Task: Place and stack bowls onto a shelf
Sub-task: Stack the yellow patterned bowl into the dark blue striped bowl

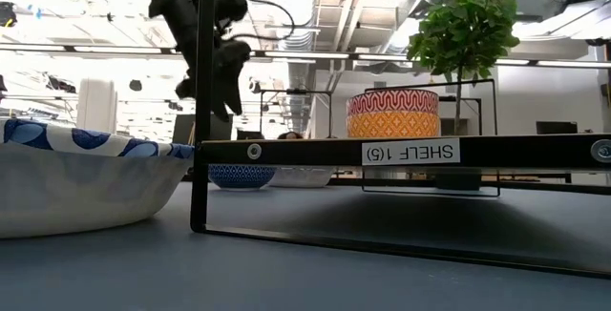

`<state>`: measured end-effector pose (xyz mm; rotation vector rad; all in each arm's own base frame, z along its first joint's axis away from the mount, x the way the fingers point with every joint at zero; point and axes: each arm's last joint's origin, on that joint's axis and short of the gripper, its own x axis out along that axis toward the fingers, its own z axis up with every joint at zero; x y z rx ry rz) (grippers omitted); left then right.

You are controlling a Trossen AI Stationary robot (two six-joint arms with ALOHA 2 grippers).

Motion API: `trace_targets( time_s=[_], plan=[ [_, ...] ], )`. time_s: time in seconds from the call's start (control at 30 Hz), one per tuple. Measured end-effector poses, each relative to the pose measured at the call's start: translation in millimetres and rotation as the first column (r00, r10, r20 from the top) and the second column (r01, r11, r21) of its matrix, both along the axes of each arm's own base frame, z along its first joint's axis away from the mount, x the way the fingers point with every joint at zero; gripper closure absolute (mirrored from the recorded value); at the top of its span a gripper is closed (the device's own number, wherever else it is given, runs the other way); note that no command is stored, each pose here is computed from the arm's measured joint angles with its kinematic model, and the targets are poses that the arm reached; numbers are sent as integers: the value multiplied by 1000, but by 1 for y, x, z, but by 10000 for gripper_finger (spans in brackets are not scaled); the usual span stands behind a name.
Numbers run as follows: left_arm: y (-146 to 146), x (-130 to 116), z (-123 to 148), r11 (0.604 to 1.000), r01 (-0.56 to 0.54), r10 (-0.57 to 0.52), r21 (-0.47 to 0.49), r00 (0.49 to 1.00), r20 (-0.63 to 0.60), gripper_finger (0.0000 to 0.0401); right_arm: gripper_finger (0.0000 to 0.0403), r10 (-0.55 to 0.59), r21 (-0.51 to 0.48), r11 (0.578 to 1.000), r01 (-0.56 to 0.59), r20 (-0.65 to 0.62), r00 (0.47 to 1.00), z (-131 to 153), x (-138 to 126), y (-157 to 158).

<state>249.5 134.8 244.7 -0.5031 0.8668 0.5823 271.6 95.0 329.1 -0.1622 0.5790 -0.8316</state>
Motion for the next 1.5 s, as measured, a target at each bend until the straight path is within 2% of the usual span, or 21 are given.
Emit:
trace_targets(
  time_s=[0.23, 0.4, 0.7, 0.83, 1.03, 1.07, 1.27, 1.5],
  plan=[
    [11, 17, -23, 1000, 3, -4, -6, 994, -110, 204, 325, -13, 38, 999, 14, -9, 1000, -2, -3, -1],
    [22, 31, -35, 999, -1, 8, 32, 979, -204, 204, 325, -5, 60, 998, 6, -17, 1000, -3, -3, 0],
    [30, 36, -62, 997, 11, -34, -70, 944, -328, 209, 325, 12, 122, 993, -9, -23, 1000, -4, -3, 2],
    [31, 35, -65, 996, 6, -36, -87, 937, -348, 252, 325, 8, 126, 992, -6, -16, 1000, -4, -3, 3],
    [31, 34, -65, 998, -4, -21, -68, 931, -364, 377, 325, 3, 130, 992, -2, -9, 1000, -4, -3, 3],
    [31, 34, -64, 998, -8, -15, -63, 930, -366, 387, 325, 0, 132, 991, 0, -5, 1000, -4, -3, 3],
    [30, 33, -64, 995, -23, -12, -92, 934, -358, 396, 325, -24, 154, 988, 20, 19, 1000, -4, -3, 3],
    [27, 36, -51, 988, -8, -51, -152, 922, -383, 399, 326, -116, 249, 964, 95, 70, 991, -5, 0, -8]
  ],
)
